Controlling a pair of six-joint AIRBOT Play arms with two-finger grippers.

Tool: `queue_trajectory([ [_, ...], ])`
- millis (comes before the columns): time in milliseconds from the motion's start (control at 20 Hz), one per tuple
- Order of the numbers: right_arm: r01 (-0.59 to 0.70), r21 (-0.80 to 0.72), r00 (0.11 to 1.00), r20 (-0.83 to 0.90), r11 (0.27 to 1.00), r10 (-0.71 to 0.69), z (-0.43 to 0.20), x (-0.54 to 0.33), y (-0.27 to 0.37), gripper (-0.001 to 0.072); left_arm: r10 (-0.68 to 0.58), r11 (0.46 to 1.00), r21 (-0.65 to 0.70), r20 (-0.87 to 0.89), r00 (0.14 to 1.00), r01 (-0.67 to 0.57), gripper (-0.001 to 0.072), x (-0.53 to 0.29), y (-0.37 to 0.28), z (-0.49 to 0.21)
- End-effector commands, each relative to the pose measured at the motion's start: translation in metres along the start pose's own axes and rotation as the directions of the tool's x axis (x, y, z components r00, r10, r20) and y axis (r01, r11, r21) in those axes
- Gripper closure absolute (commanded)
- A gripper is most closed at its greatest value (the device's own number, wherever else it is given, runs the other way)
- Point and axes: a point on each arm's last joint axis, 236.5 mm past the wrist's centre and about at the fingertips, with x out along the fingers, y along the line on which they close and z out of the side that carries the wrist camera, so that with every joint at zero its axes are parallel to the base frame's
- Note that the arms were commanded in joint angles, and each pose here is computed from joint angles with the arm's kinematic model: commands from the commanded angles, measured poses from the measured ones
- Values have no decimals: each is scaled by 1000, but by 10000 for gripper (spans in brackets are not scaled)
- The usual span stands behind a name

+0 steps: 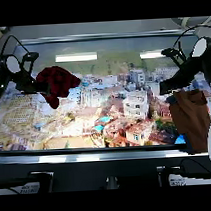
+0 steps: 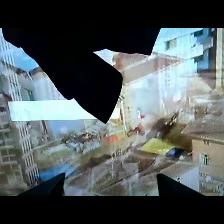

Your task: Fold the shirts.

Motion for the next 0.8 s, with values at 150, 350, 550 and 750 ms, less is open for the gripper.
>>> queue_trajectory([
  [150, 0, 0, 1000, 0, 1000, 0, 0, 0, 0, 21, 0, 1000, 1, 0, 1000, 0, 14, 0, 0, 0],
  [350, 0, 0, 1000, 0, 1000, 0, 0, 0, 0, 21, 0, 1000, 1, 0, 1000, 0, 14, 0, 0, 0],
  [550, 0, 0, 1000, 0, 1000, 0, 0, 0, 0, 21, 10, 999, 50, 5, 1000, -11, 14, 0, 2, 2],
  [750, 28, 11, 998, 61, 1000, -29, 14, -1, -7, 22, 45, 975, 214, 41, 998, -53, 15, 3, 12, 12],
])
